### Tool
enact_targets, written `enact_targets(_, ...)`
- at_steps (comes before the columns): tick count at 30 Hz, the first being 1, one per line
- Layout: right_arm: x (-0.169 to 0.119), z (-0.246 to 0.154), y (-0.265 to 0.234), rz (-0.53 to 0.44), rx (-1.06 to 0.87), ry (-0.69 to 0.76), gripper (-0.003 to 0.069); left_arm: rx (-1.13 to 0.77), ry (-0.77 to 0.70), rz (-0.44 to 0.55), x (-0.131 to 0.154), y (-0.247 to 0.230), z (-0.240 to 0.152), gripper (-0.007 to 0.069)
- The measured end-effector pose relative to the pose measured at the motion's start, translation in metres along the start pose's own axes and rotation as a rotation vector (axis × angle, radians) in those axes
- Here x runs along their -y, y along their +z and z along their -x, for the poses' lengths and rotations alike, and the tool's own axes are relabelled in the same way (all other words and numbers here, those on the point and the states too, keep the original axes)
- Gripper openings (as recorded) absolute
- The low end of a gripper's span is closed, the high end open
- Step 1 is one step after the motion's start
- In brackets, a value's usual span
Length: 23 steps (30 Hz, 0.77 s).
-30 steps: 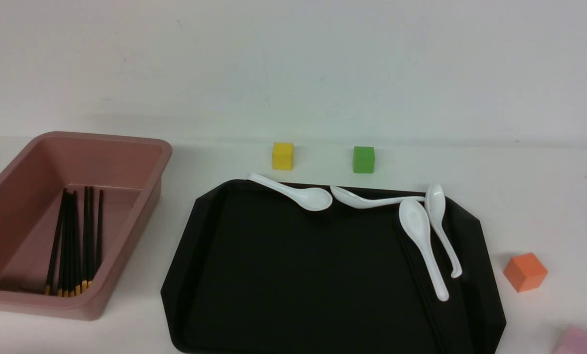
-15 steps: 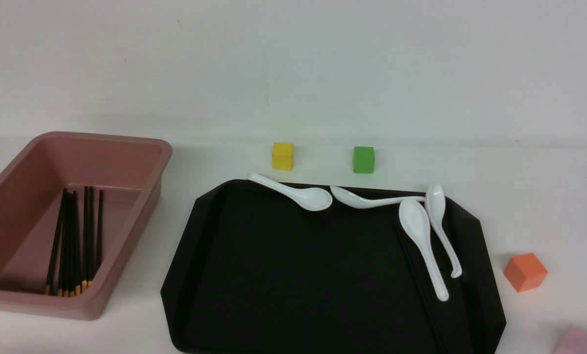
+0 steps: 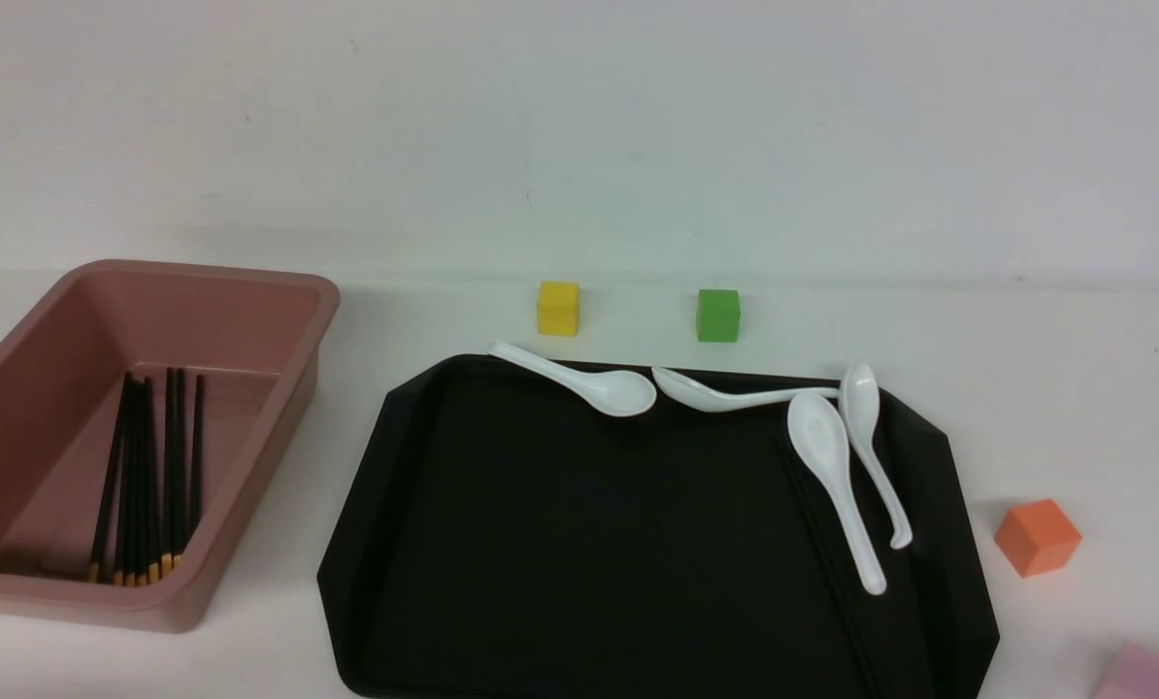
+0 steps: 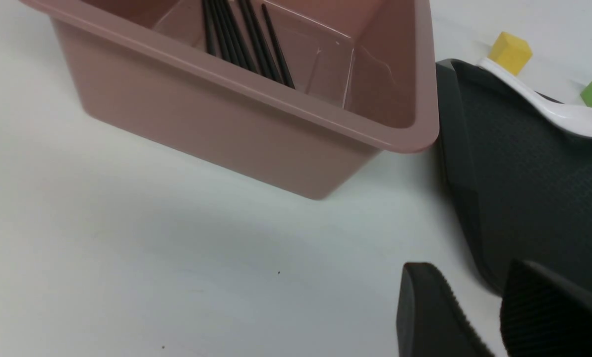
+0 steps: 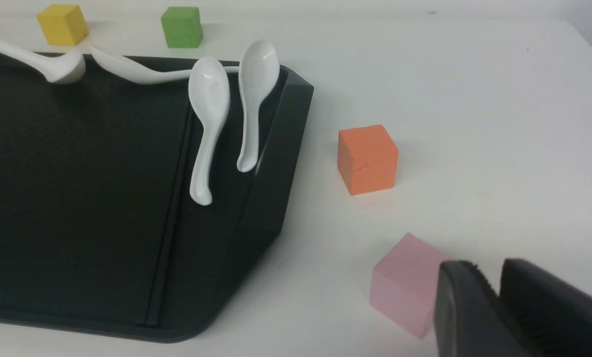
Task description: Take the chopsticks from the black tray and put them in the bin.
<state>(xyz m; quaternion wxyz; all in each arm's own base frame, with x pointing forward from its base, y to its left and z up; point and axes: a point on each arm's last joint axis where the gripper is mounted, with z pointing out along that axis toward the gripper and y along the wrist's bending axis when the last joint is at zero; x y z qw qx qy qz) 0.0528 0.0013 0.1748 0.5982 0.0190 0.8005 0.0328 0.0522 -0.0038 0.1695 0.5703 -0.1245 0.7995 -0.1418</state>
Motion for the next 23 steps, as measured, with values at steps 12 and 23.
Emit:
enact_targets(12, 0.0000, 0.0000, 0.0000, 0.000, 0.000, 0.000, 0.0150, 0.000, 0.000, 0.000, 0.0000, 0.0000, 0.0000, 0.0237)
enact_targets(23, 0.0000, 0.0000, 0.0000, 0.000, 0.000, 0.000, 0.0166, 0.000, 0.000, 0.000, 0.0000, 0.0000, 0.0000, 0.0237)
